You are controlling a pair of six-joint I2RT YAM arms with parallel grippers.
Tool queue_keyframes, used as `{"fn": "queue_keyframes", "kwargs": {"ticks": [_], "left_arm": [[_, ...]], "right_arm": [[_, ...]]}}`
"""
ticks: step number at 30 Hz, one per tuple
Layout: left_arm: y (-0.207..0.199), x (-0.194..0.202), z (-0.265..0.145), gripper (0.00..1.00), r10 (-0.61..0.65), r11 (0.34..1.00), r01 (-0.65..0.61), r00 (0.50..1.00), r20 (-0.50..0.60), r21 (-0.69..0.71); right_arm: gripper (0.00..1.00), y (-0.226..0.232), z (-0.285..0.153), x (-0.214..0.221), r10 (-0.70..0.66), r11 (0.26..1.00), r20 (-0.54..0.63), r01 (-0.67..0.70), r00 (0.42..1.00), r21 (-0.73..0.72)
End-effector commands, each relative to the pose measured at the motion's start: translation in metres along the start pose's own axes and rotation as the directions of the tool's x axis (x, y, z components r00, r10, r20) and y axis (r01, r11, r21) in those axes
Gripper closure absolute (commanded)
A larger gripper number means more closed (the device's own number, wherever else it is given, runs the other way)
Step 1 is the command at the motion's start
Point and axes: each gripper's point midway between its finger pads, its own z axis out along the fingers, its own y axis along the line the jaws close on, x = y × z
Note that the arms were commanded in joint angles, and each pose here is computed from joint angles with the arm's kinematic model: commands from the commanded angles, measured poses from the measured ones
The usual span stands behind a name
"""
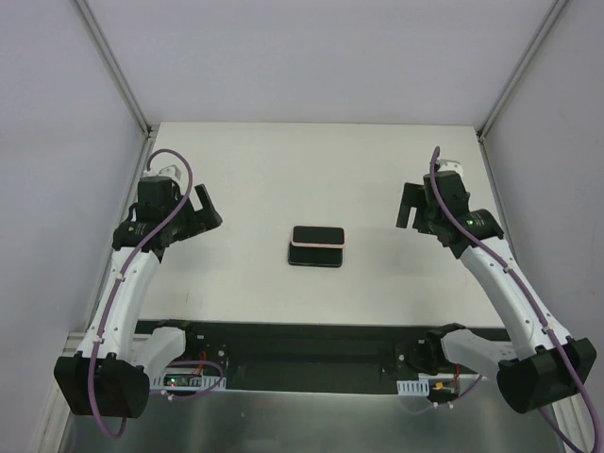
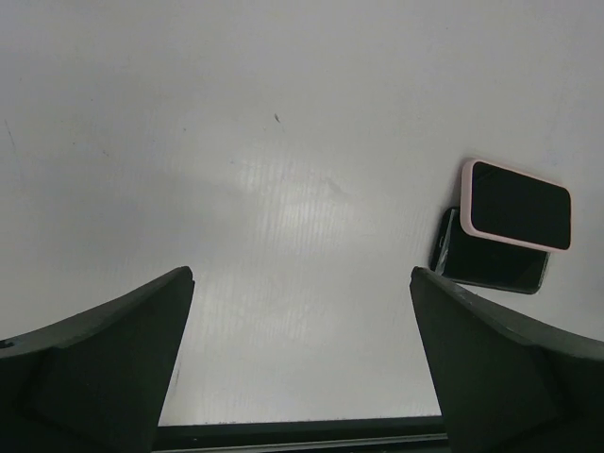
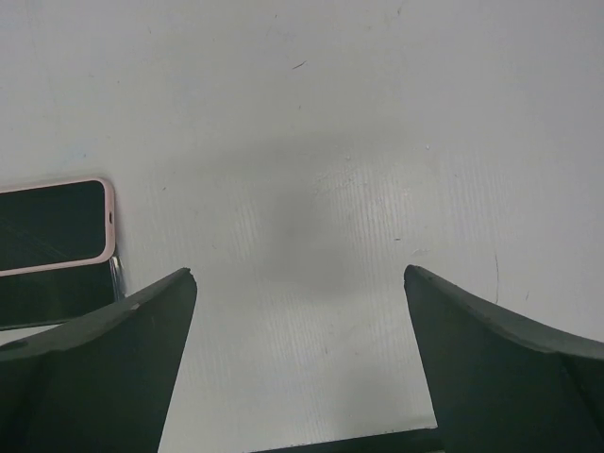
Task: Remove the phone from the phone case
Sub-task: Adjust the phone at the center of the board.
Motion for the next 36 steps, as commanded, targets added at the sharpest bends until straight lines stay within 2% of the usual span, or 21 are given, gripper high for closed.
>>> {"fn": "queue_keyframes", "kwargs": {"ticks": [1,11,15,18,21,22,24,25,32,36], "left_arm": [[0.005,-0.003,0.003,0.01,-0.011,0.999,0.012,1.0,0.022,-0.03],[0.01,0.01,0.018,0.01,-0.041,0.998,0.039,0.998,-0.042,-0.049],[0.009,0.013,0.019,0.01,-0.035,0.999,0.034,0.999,-0.038,-0.03],[0.004,0.013,0.021,0.01,-0.041,0.999,0.041,0.999,-0.027,0.002],[-0.004,0.014,0.021,0.01,-0.044,0.998,0.046,0.998,-0.048,0.045],[-0.012,0.017,0.022,0.01,-0.037,0.995,0.044,0.996,-0.081,0.086],[-0.029,0.02,0.018,0.01,0.013,0.982,0.009,0.993,-0.116,0.19],[-0.041,0.024,0.016,0.01,0.023,0.966,0.015,0.989,-0.144,0.258],[-0.048,0.016,0.012,0.01,0.026,0.958,0.005,0.994,-0.104,0.286],[-0.049,0.018,0.01,0.01,0.026,0.956,0.006,0.994,-0.105,0.294]], "right_arm": [[0.04,0.004,-0.002,-0.004,0.003,1.0,0.041,-0.002,0.999,-0.03],[0.04,0.011,0.003,0.005,0.006,0.998,-0.005,-0.007,1.0,-0.061],[0.04,0.029,0.007,0.016,0.055,0.988,-0.042,-0.061,0.998,-0.145],[0.04,0.06,0.014,0.033,0.108,0.95,-0.123,-0.139,0.987,-0.279],[0.04,0.082,0.018,0.048,0.153,0.912,-0.183,-0.211,0.971,-0.351],[0.04,0.09,0.019,0.044,0.167,0.897,-0.171,-0.221,0.971,-0.382],[0.04,0.105,0.022,0.058,0.184,0.872,-0.217,-0.261,0.959,-0.414],[0.04,0.116,0.024,0.053,0.198,0.85,-0.197,-0.268,0.96,-0.453],[0.03,0.151,0.057,0.07,0.297,0.795,-0.287,-0.402,0.911,-0.455],[0.01,0.174,0.067,0.065,0.371,0.715,-0.343,-0.501,0.863,-0.488]]}}
